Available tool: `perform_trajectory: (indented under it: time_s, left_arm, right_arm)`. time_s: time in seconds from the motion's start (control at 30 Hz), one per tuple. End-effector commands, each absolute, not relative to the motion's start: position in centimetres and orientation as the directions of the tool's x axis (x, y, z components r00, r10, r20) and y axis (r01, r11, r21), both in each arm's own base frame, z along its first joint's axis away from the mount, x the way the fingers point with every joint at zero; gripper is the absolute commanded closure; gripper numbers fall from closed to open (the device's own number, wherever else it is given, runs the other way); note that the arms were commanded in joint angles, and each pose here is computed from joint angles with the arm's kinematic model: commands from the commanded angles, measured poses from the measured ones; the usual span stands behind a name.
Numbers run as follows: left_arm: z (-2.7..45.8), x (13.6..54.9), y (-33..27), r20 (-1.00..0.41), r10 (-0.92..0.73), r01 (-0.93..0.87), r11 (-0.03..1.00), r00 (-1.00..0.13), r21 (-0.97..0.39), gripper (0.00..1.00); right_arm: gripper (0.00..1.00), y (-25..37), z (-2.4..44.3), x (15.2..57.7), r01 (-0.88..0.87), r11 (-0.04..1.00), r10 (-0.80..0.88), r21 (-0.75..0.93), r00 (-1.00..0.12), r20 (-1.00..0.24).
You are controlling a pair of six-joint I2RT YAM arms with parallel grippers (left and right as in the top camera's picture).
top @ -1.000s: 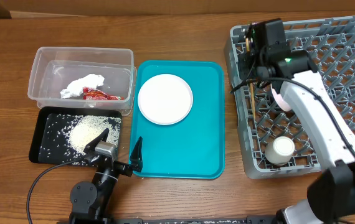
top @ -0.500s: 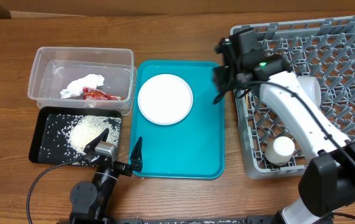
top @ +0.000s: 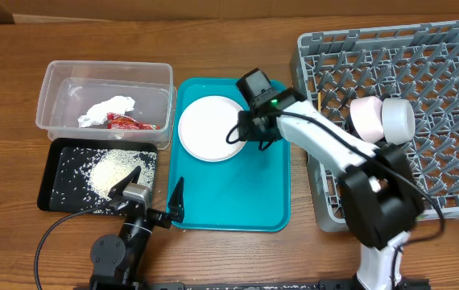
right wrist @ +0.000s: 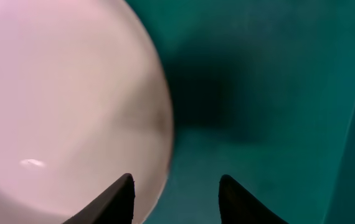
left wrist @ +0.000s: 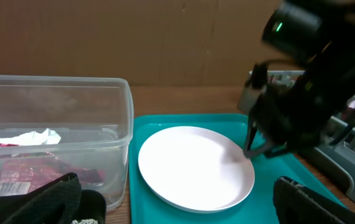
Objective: Sort waste into correct bins and load items into the dishwasher
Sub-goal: 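Reach the right gripper to the white plate edge and grasp it, then lift the white plate and stand it upright in the dish rack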
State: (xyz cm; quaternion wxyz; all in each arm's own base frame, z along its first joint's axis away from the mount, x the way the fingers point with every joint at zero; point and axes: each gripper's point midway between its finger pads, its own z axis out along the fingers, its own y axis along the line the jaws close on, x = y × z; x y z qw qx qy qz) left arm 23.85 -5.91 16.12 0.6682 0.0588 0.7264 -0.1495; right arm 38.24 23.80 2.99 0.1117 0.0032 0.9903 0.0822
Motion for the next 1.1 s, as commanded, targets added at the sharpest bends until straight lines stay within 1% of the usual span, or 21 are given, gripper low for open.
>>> perform_trajectory:
  time_s: [0.0,0.03,0.1,0.17,0.2,0.3,0.37,0.47,0.53,0.67,0.73,0.8,0.9,1.07]
  left_arm:
    - [16.1,23.8,-5.9,-0.988,-0.122,0.288,0.947,-0.095,-0.145,0.00]
    - [16.1,23.8,-5.9,-0.988,-0.122,0.288,0.947,-0.095,-0.145,0.00]
    - [16.1,23.8,-5.9,-0.988,-0.122,0.288,0.947,-0.095,-0.145,0.00]
    - [16.1,23.8,-5.9,-0.988,-0.123,0.288,0.947,-0.095,-0.145,0.00]
    - [16.1,23.8,-5.9,-0.988,-0.122,0.288,0.947,-0.095,-0.145,0.00]
    - [16.1,23.8,-5.9,-0.988,-0.123,0.288,0.947,-0.095,-0.145,0.00]
    - [16.1,23.8,-5.9,-0.988,-0.123,0.288,0.947,-0.095,-0.145,0.00]
    - [16.1,23.8,-5.9,-0.988,-0.123,0.288,0.947,-0.095,-0.145,0.00]
    - [16.1,23.8,-5.9,-0.988,-0.122,0.288,0.947,-0.095,-0.145,0.00]
    - [16.1,23.8,-5.9,-0.988,-0.122,0.288,0.947,-0.095,-0.145,0.00]
    - [16.1,23.8,-5.9,-0.988,-0.123,0.288,0.947,-0.095,-0.145,0.00]
    - [16.1,23.8,-5.9,-0.988,-0.123,0.288,0.947,-0.095,-0.145,0.00]
    - [16.1,23.8,-5.9,-0.988,-0.123,0.288,0.947,-0.095,-0.145,0.00]
    - [16.1,23.8,-5.9,-0.988,-0.123,0.288,0.947,-0.095,-0.145,0.00]
  right_arm:
    - [0.68,23.1,1.6,38.8,0.046,0.988,0.077,0.150,-0.975,-0.207]
    - [0.75,23.3,1.2,38.6,0.043,0.986,0.074,0.161,-0.979,-0.192]
    - [0.83,23.7,1.2,38.4,0.029,0.984,0.062,0.178,-0.982,-0.181]
    - [0.94,23.8,1.5,38.4,0.025,0.983,0.059,0.180,-0.981,-0.186]
    - [0.96,23.9,1.7,38.4,0.024,0.983,0.059,0.182,-0.980,-0.189]
    - [0.96,23.9,3.3,38.7,0.018,0.980,0.062,0.198,-0.974,-0.218]
    - [0.96,23.8,5.5,39.2,-0.023,0.977,0.036,0.213,-0.963,-0.268]
    - [0.96,23.2,11.5,40.1,-0.117,0.966,-0.014,0.231,-0.914,-0.406]
    - [0.96,21.8,15.7,40.6,-0.141,0.969,-0.019,0.202,-0.861,-0.508]
    - [0.96,14.5,24.1,41.7,-0.005,0.999,0.024,0.039,-0.699,-0.715]
    - [0.96,9.5,27.6,42.0,0.137,0.988,0.025,-0.074,-0.610,-0.792]
    - [0.96,5.4,29.7,42.1,0.271,0.950,0.018,-0.158,-0.551,-0.834]
    - [0.96,1.1,30.7,42.4,0.385,0.888,-0.009,-0.252,-0.533,-0.846]
    - [0.96,-4.1,29.1,43.4,0.492,0.809,0.015,-0.323,-0.566,-0.824]
